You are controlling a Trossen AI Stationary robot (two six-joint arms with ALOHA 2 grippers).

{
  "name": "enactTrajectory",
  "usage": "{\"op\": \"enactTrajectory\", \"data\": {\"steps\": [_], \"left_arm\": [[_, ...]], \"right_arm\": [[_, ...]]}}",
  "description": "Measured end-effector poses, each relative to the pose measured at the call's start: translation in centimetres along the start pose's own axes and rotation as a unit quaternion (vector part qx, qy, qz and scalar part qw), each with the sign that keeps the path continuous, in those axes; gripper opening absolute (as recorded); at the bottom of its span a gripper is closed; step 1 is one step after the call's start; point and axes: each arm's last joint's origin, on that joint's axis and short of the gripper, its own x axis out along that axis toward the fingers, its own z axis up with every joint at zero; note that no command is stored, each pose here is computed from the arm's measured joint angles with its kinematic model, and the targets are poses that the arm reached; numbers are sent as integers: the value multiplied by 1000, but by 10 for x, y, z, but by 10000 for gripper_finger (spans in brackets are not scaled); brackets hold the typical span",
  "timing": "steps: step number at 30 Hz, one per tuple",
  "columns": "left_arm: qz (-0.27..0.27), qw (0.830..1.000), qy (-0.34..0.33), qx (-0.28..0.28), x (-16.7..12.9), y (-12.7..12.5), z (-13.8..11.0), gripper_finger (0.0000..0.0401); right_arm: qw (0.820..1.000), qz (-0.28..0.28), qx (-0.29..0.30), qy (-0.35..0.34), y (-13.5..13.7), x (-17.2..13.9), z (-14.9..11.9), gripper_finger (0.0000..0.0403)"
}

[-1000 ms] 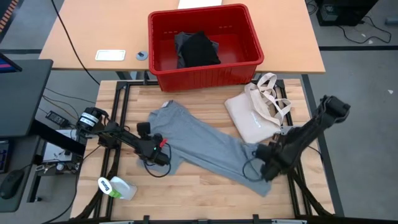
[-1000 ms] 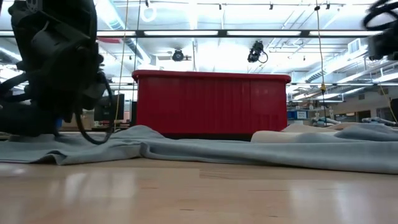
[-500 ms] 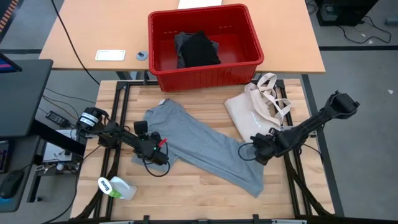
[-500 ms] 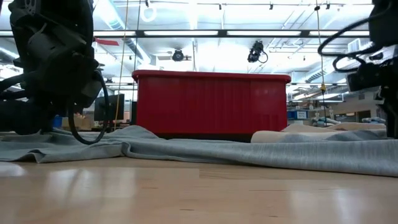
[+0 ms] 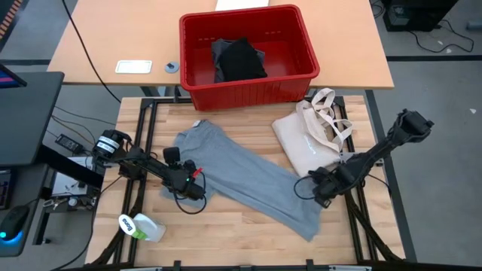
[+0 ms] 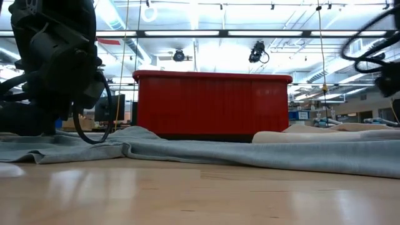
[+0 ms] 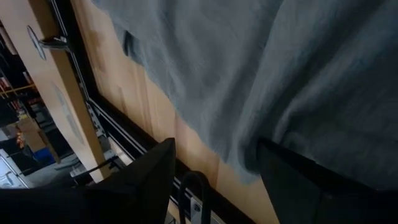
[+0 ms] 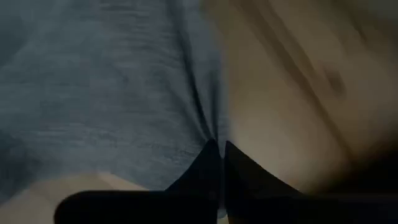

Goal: Fold Laundry from Bin
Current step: Fold the gray shirt

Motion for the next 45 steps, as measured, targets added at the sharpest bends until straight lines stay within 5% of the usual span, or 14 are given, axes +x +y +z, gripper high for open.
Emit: {"op": "enactTrajectory", "data": {"steps": [6, 20, 26, 31, 38, 45], "left_arm": [[-5, 1000, -3, -3, 0, -1, 1, 230], [-4, 1000, -1, 23, -2, 0, 1, 230], [26, 999, -33, 34, -38, 8, 3, 230], [22, 991, -134, 3, -69, 22, 12, 230], [-34, 981, -174, -76, -66, 64, 38, 230], [-110, 981, -108, -115, -21, 110, 65, 230]], "right_arm": [[999, -8, 27, 28, 1, -3, -10, 18], [999, -7, -14, 45, 5, -20, -9, 188], [996, -9, -22, -85, 18, -80, -6, 199], [964, 6, -69, -255, 28, -117, -1, 197], [946, 21, -126, -297, 36, -97, 19, 197], [915, 44, -169, -364, 41, -58, 42, 197]]}}
